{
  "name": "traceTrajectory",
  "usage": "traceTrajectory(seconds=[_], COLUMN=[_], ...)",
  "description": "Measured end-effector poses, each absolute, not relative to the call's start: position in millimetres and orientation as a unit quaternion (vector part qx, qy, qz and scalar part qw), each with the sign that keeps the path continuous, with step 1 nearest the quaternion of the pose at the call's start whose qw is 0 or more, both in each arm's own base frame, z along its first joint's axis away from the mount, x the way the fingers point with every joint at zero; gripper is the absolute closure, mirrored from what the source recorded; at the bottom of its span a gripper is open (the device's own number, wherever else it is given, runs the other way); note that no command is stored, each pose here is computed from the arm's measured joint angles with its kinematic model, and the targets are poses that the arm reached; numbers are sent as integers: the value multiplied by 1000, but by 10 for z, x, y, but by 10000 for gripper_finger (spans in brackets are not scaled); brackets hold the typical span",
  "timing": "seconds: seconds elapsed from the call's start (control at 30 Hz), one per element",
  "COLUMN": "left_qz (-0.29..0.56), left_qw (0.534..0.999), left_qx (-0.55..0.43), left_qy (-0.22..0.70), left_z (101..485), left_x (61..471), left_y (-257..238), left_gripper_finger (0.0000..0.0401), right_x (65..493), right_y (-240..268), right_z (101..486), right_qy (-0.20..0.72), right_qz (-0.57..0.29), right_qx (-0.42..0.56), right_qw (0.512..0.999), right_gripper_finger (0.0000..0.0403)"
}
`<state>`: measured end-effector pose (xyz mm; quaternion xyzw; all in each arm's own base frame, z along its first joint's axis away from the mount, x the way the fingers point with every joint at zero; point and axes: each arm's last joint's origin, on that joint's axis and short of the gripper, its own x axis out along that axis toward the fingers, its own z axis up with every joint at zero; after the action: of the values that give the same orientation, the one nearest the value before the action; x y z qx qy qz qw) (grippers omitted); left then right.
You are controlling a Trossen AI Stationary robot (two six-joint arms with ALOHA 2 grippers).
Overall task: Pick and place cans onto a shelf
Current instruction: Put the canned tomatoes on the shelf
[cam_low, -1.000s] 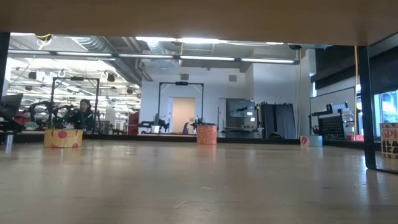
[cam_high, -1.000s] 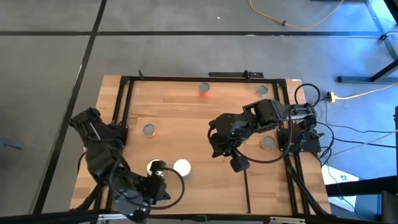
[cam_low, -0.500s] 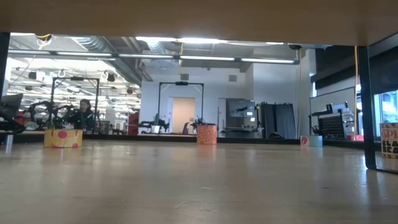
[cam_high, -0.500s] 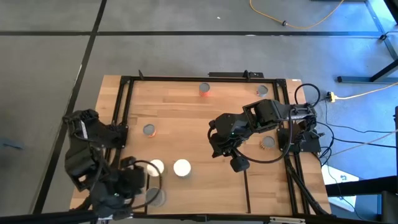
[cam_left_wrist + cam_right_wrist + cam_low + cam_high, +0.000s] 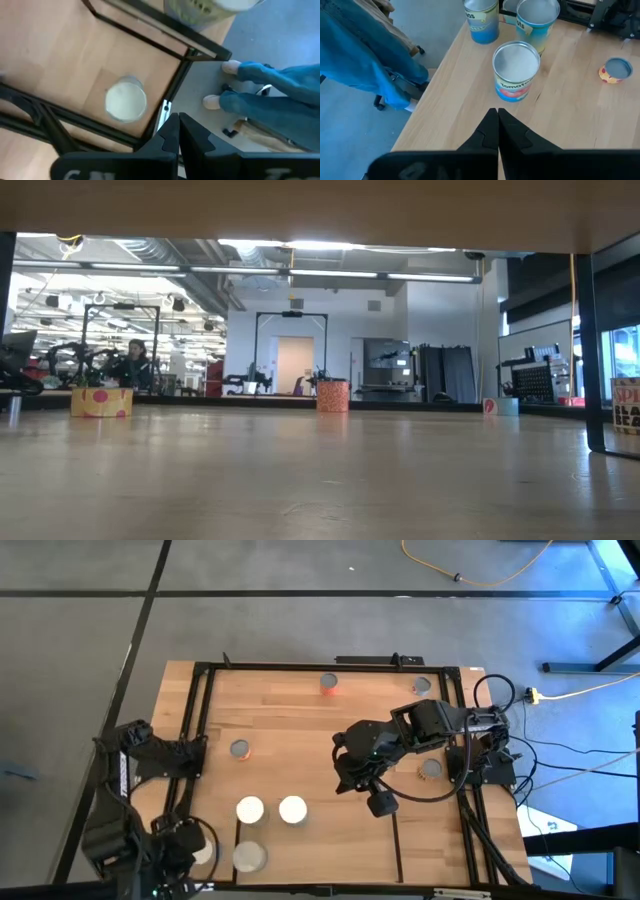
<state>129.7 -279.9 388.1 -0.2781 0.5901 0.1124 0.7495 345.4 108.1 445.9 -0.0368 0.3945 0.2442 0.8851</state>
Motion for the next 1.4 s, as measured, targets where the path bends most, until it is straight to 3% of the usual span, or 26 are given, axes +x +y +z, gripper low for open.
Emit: traceTrajectory(seconds=[0.5,0.93,1.4], left_qz=[216,72,25], left_qw=[670,717,755], left_qx=[-299,-193,-48], left_qy=[645,666,654], left_z=[3445,3075,2657], left_x=[1249,1179,919], left_y=[-2853,-3043,-3045], left_gripper_finger=[337,335,335], right_x=[3475,3486,3488], right_y=[1087,1090,1091], right_z=[4479,4488,4491], right_qy=[380,375,375], right_qz=[245,243,241], right_qx=[-36,-30,-24], right_qw=[891,894,895], right_gripper_finger=[402,402,402])
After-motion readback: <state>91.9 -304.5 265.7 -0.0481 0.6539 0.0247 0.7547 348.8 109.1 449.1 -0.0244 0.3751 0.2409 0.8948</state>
